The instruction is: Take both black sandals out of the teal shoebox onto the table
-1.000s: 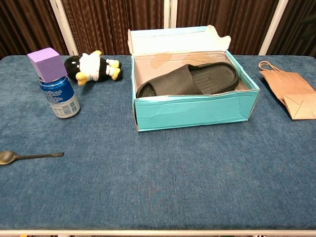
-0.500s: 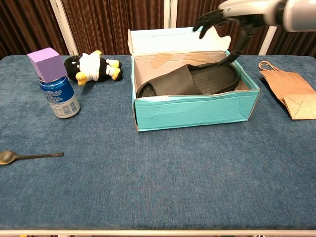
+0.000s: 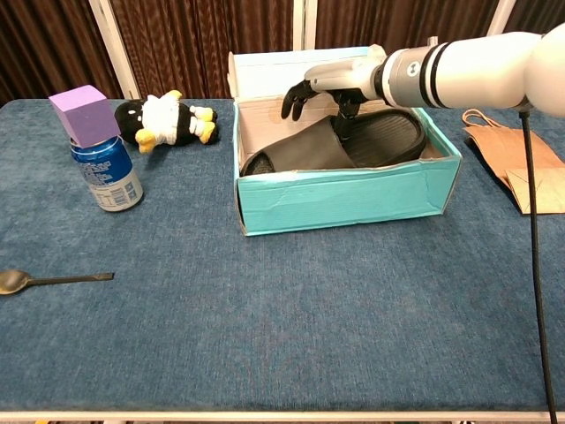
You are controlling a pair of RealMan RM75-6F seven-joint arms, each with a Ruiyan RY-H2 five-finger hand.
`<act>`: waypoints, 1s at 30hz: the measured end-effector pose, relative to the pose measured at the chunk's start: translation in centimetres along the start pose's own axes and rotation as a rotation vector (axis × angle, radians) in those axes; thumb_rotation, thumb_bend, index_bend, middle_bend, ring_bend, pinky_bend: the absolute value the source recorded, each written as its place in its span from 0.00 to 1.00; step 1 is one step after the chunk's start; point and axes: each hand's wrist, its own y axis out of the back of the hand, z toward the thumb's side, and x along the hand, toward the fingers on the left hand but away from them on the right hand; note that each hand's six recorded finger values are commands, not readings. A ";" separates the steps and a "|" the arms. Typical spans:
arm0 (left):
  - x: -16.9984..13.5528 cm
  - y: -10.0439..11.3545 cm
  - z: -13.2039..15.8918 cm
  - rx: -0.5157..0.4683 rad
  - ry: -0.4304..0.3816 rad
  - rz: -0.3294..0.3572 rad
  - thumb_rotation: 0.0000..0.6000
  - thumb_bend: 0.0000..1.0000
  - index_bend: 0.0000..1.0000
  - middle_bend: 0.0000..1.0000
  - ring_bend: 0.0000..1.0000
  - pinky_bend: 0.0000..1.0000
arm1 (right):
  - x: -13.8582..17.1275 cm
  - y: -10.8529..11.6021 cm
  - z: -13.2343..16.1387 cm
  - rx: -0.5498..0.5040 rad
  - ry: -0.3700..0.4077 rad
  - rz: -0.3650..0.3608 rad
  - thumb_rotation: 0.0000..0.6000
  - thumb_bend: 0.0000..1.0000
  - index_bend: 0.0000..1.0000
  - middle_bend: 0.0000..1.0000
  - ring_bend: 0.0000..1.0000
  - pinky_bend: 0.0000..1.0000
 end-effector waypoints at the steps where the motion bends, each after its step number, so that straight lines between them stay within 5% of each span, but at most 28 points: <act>1: 0.0 0.0 0.0 -0.001 0.001 0.000 1.00 0.00 0.18 0.10 0.02 0.12 | -0.1 0.0 0.1 0.000 0.002 -0.012 1.00 0.27 0.39 0.29 0.05 0.04; 9: -0.2 0.0 0.0 -0.009 -0.003 0.001 1.00 0.00 0.18 0.10 0.02 0.12 | -0.1 0.6 0.2 0.006 0.017 -0.149 1.00 0.55 0.75 0.54 0.27 0.16; 18: -0.1 -0.1 0.3 -0.014 -0.014 -0.005 1.00 0.00 0.18 0.10 0.02 0.12 | 1.1 1.8 -0.5 -0.034 0.053 -0.274 1.00 0.58 0.78 0.56 0.29 0.17; 30: 0.3 0.3 0.8 -0.010 -0.030 0.004 1.00 0.00 0.18 0.10 0.02 0.12 | 4.9 6.4 -1.7 -0.120 0.099 -0.443 1.00 0.57 0.76 0.56 0.29 0.17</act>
